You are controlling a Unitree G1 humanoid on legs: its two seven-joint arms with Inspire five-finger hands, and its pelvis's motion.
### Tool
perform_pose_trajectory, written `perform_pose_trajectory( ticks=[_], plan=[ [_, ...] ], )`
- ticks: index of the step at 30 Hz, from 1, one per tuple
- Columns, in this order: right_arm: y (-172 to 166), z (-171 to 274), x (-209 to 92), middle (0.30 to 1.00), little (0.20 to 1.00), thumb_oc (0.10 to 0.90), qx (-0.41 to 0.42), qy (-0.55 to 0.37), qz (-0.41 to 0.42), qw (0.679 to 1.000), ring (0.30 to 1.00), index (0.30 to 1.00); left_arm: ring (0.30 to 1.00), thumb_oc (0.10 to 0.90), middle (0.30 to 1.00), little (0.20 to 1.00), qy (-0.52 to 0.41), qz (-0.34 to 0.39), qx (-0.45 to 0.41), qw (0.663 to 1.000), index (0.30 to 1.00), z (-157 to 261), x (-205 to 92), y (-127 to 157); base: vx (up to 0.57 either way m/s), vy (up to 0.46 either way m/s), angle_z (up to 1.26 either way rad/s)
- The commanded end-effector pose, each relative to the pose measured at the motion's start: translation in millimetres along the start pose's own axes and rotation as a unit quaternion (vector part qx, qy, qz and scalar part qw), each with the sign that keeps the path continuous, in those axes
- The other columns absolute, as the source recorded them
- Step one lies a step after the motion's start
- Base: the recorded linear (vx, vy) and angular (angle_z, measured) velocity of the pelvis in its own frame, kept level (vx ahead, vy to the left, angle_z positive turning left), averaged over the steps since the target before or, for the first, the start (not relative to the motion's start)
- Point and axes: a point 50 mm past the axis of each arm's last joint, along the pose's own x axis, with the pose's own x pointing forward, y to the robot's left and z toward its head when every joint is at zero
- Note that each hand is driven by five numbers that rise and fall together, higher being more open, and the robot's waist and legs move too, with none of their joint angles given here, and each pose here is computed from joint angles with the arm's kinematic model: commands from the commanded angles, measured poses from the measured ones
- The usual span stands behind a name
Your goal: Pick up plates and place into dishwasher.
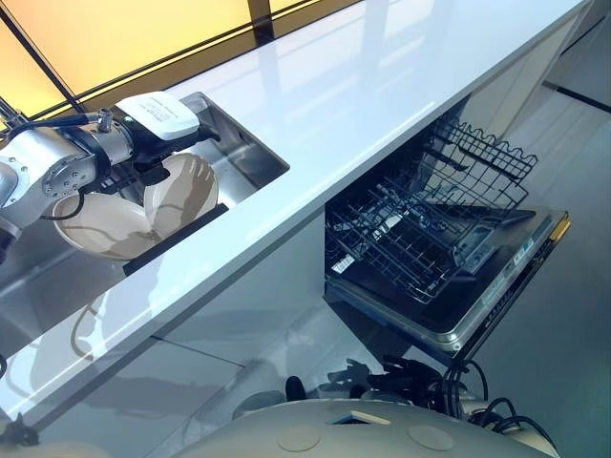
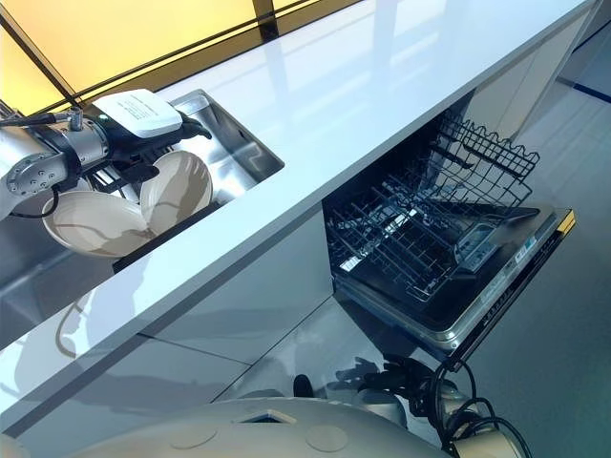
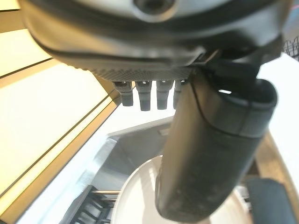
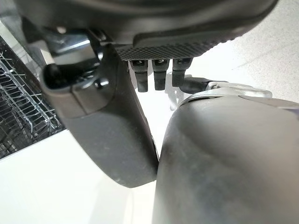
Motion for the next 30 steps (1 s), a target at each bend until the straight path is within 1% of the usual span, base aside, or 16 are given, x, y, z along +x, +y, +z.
perform_pose_trajectory(
  ticks=[1,8,14,17,22,30],
  plan=[
    [-19,11,-5,0.900,0.900,0.800,0.004,-0.014,-0.015,1.000,0.900,0.900,0.900,0.800,0.900,0.900,0.111,0.096,0.026,0.989,0.900,-49,-18,48,0.05,-0.002,-0.06],
    [-21,9,-6,0.900,0.900,0.800,0.005,-0.009,-0.016,1.000,0.900,0.900,0.900,0.800,0.900,0.900,0.098,0.091,0.040,0.990,0.900,-41,-11,39,0.05,-0.002,-0.02],
    [-20,6,-6,0.900,0.900,0.800,0.006,-0.004,-0.017,1.000,0.900,0.900,0.900,0.800,0.900,0.900,0.098,0.110,0.039,0.988,0.900,-38,-6,38,0.05,0.000,-0.02],
    [-20,5,-6,0.900,0.900,0.800,0.007,-0.002,-0.018,1.000,0.900,0.900,0.900,0.800,0.900,0.900,0.104,0.118,0.032,0.987,0.900,-38,-4,32,0.04,-0.003,-0.03],
    [-22,4,-6,0.900,0.900,0.800,0.008,0.001,-0.018,1.000,0.900,0.900,0.900,0.800,0.900,0.900,0.109,0.107,0.030,0.988,0.900,-35,2,18,0.04,-0.006,-0.07],
    [-22,4,-6,0.900,0.900,0.800,0.007,0.004,-0.021,1.000,0.900,0.900,0.900,0.800,0.900,0.900,0.102,0.082,0.033,0.991,0.900,-29,10,7,0.04,-0.002,-0.04]
  ],
)
